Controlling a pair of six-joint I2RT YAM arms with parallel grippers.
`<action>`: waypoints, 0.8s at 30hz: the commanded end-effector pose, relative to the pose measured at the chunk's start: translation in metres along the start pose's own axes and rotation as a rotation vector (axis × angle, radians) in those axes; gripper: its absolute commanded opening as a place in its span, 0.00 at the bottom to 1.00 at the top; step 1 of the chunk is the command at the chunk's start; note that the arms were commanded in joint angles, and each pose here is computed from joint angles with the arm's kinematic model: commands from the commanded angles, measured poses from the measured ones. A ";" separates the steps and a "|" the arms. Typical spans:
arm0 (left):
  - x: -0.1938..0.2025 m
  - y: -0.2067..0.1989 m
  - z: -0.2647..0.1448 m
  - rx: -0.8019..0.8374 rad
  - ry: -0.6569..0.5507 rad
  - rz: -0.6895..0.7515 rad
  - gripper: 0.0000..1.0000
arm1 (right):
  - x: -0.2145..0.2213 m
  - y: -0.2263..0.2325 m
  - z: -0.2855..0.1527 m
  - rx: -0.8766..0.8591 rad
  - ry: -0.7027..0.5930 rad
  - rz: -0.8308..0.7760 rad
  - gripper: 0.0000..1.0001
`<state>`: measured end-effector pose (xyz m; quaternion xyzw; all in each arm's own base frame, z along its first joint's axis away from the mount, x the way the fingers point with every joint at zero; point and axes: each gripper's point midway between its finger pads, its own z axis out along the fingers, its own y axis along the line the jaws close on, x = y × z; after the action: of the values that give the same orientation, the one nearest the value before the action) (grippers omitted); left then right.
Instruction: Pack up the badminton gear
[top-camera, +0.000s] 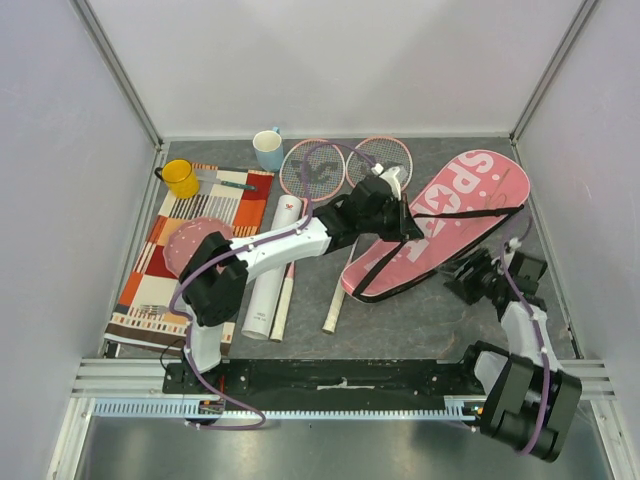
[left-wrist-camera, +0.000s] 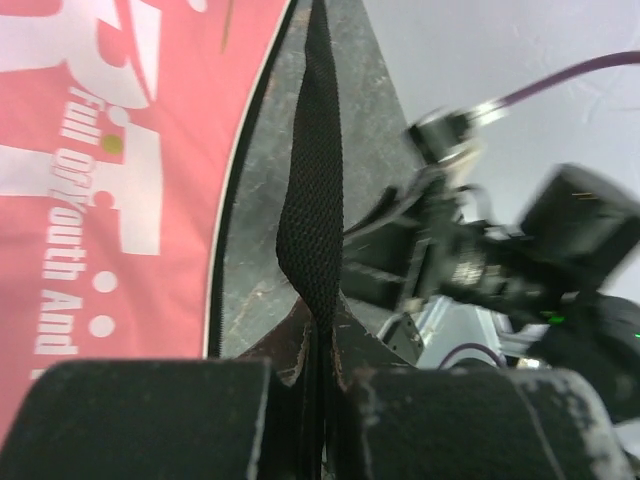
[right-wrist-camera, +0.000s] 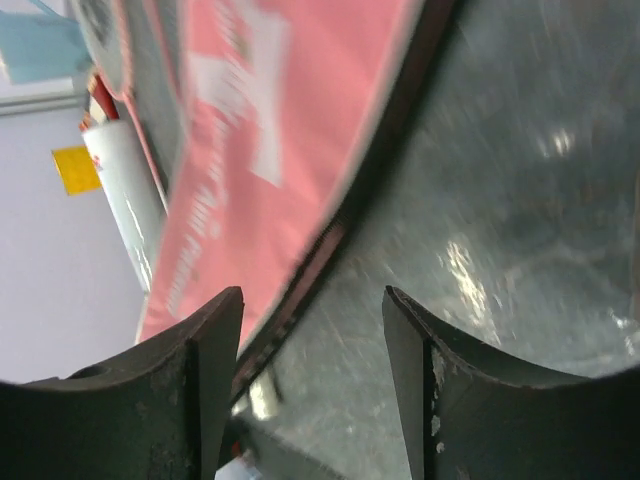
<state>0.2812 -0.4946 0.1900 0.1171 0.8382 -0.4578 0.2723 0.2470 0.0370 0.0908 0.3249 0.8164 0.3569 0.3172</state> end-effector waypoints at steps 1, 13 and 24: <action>0.003 -0.029 0.004 0.133 0.021 -0.070 0.02 | 0.013 0.011 0.012 -0.149 0.055 0.091 0.65; 0.005 -0.033 0.003 0.146 0.025 -0.083 0.02 | 0.022 0.002 0.024 -0.172 0.055 0.186 0.50; 0.007 -0.037 0.004 0.157 0.031 -0.078 0.02 | 0.031 -0.006 0.036 -0.144 0.082 0.217 0.40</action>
<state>0.2633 -0.5106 0.1960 0.1125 0.8237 -0.5047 0.2326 0.2496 0.0695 0.0567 0.3796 0.7638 0.4575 0.2514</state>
